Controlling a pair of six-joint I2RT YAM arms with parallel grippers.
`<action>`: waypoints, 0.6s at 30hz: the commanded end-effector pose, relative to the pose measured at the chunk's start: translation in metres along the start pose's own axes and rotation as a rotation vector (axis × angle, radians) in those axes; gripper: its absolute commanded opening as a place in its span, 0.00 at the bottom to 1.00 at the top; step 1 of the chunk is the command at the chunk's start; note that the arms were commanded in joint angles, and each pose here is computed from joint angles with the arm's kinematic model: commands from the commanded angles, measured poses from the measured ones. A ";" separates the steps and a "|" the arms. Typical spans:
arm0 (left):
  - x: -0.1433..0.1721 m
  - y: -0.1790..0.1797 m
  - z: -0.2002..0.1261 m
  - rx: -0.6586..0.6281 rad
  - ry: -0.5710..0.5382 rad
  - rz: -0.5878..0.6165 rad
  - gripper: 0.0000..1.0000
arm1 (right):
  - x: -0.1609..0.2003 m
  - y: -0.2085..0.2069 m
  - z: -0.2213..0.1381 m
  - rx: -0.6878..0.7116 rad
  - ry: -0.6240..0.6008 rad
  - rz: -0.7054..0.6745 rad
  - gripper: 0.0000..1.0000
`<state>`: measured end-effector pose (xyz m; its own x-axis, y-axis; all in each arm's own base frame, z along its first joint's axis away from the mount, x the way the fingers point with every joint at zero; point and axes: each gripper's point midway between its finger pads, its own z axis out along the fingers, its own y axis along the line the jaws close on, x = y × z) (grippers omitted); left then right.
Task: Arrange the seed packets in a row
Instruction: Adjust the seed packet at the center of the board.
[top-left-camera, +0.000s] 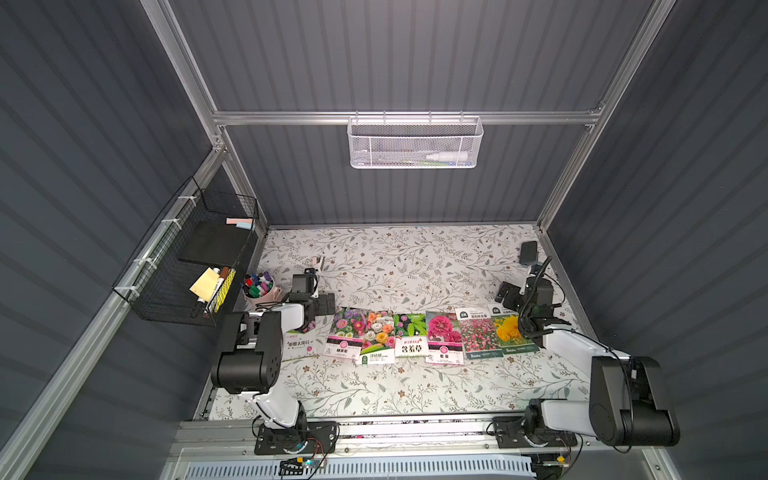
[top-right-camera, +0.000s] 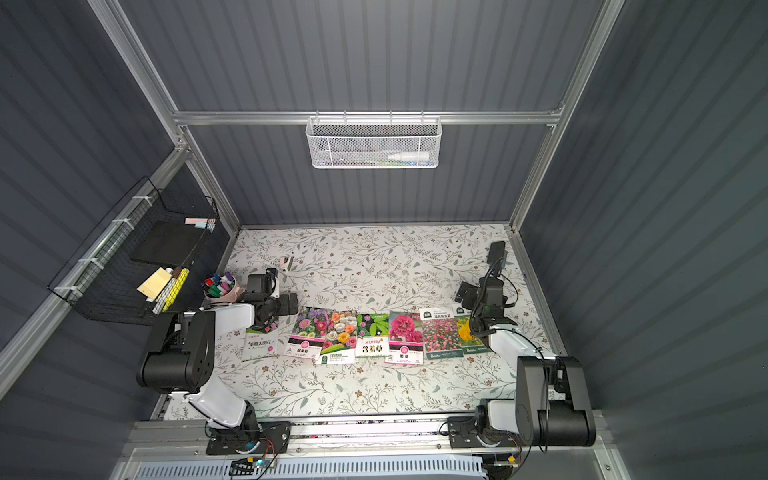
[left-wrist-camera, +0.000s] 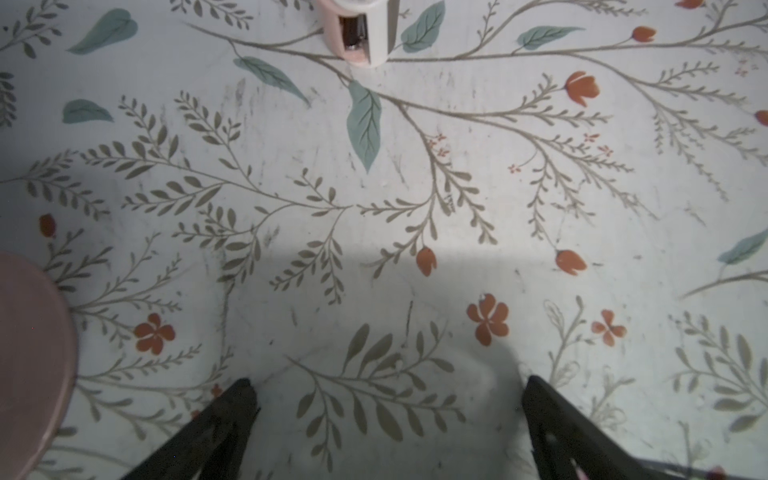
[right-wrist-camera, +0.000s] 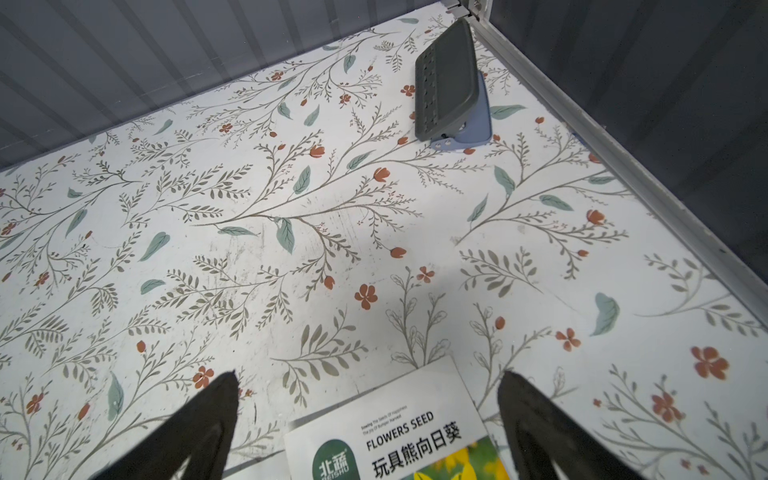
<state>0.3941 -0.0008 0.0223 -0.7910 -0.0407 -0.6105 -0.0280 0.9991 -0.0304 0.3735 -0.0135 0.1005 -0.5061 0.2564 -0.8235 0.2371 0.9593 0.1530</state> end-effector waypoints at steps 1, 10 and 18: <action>0.068 0.008 -0.004 -0.022 0.261 -0.042 1.00 | -0.006 0.003 0.001 -0.009 -0.018 -0.006 0.99; 0.097 0.012 -0.022 -0.039 0.401 -0.071 1.00 | -0.008 0.003 0.001 -0.005 -0.022 -0.007 0.99; 0.114 0.012 -0.034 -0.051 0.471 -0.090 0.99 | -0.007 0.003 0.001 -0.006 -0.026 -0.002 0.99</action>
<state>0.3526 0.0056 0.0195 -0.8890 -0.0959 -0.4477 -0.0880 0.9954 -0.0385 0.3740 -0.0136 0.0995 -0.5068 0.2568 -0.8229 0.2378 0.9592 0.1528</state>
